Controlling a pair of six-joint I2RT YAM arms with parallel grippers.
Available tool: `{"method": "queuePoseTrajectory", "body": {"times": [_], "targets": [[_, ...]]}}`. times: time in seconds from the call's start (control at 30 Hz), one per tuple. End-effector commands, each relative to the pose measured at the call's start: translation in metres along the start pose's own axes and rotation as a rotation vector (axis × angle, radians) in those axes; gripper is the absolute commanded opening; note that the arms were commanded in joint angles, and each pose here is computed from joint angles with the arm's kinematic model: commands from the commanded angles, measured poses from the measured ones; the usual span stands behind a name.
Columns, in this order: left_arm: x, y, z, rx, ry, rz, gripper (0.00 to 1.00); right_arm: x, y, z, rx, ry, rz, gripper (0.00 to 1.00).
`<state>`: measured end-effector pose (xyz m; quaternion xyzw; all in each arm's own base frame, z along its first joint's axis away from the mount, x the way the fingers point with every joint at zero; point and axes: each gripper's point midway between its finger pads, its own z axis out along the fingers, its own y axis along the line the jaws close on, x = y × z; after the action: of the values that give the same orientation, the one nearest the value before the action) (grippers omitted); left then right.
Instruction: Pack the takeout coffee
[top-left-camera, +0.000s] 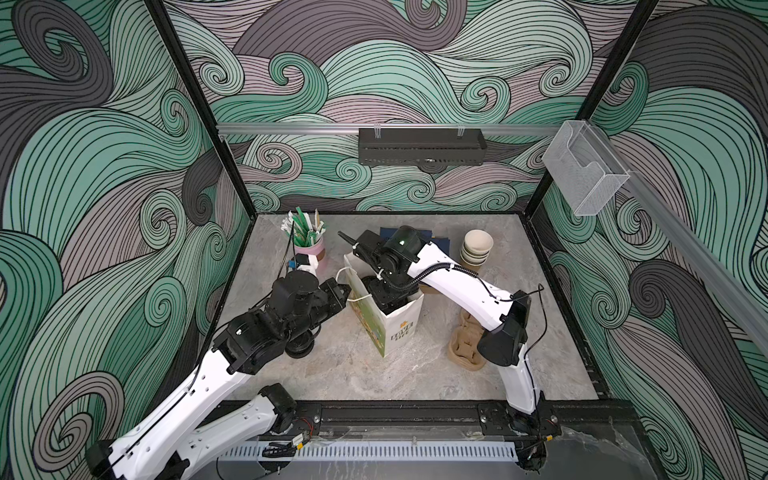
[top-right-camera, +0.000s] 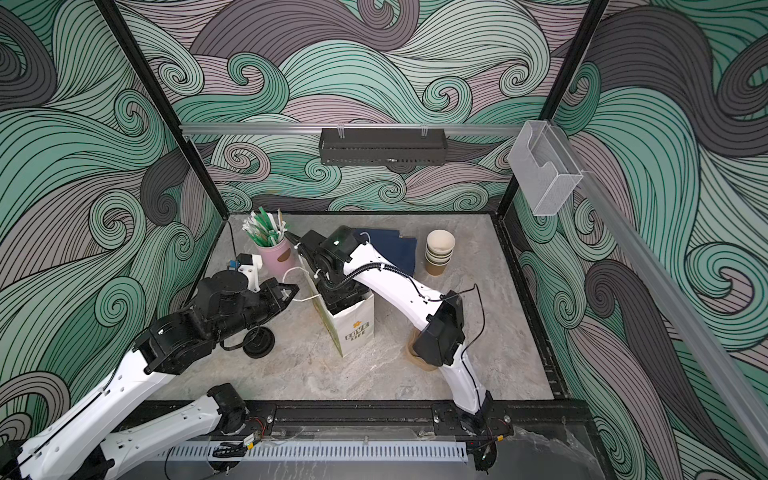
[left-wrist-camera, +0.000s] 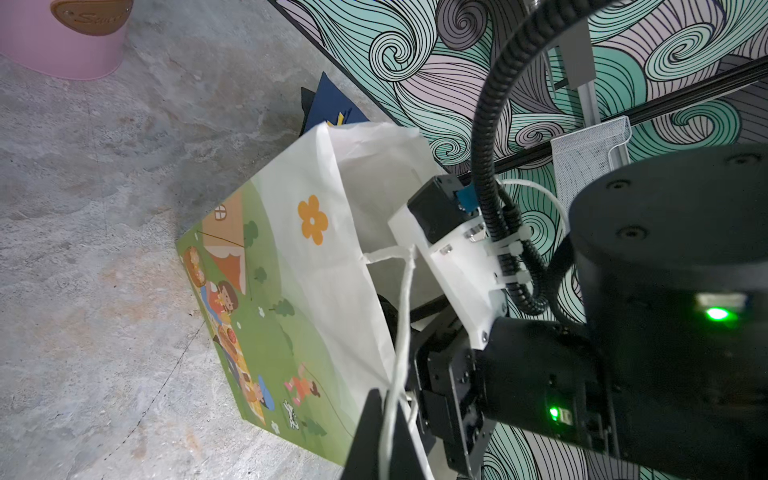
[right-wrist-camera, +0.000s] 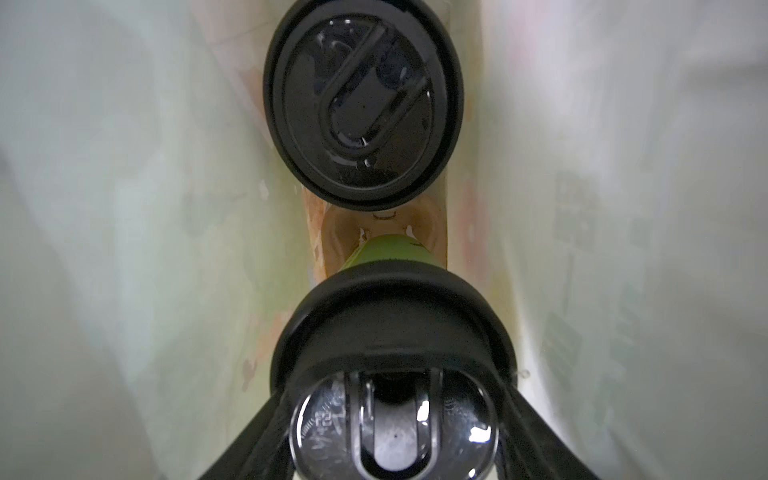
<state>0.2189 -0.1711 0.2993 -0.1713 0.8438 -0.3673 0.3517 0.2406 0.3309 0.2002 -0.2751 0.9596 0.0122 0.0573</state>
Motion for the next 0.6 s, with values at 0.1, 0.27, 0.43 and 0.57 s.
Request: {"method": "queuePoseTrajectory", "body": {"times": [0.1, 0.27, 0.43, 0.57], "targets": [[-0.002, -0.006, -0.001, 0.017, -0.003, 0.005, 0.00, -0.001, -0.001, 0.013, 0.007, 0.037, -0.011, 0.59], [-0.002, -0.007, 0.000, 0.018, -0.003, 0.005, 0.00, -0.003, -0.001, 0.017, 0.004, 0.044, -0.016, 0.59], [-0.004, -0.007, -0.001, 0.017, -0.009, 0.004, 0.00, -0.004, 0.000, 0.022, -0.001, 0.045, -0.018, 0.59], [-0.004, -0.007, 0.000, 0.014, -0.008, 0.005, 0.00, -0.005, -0.001, 0.027, -0.001, 0.052, -0.016, 0.59]]}}
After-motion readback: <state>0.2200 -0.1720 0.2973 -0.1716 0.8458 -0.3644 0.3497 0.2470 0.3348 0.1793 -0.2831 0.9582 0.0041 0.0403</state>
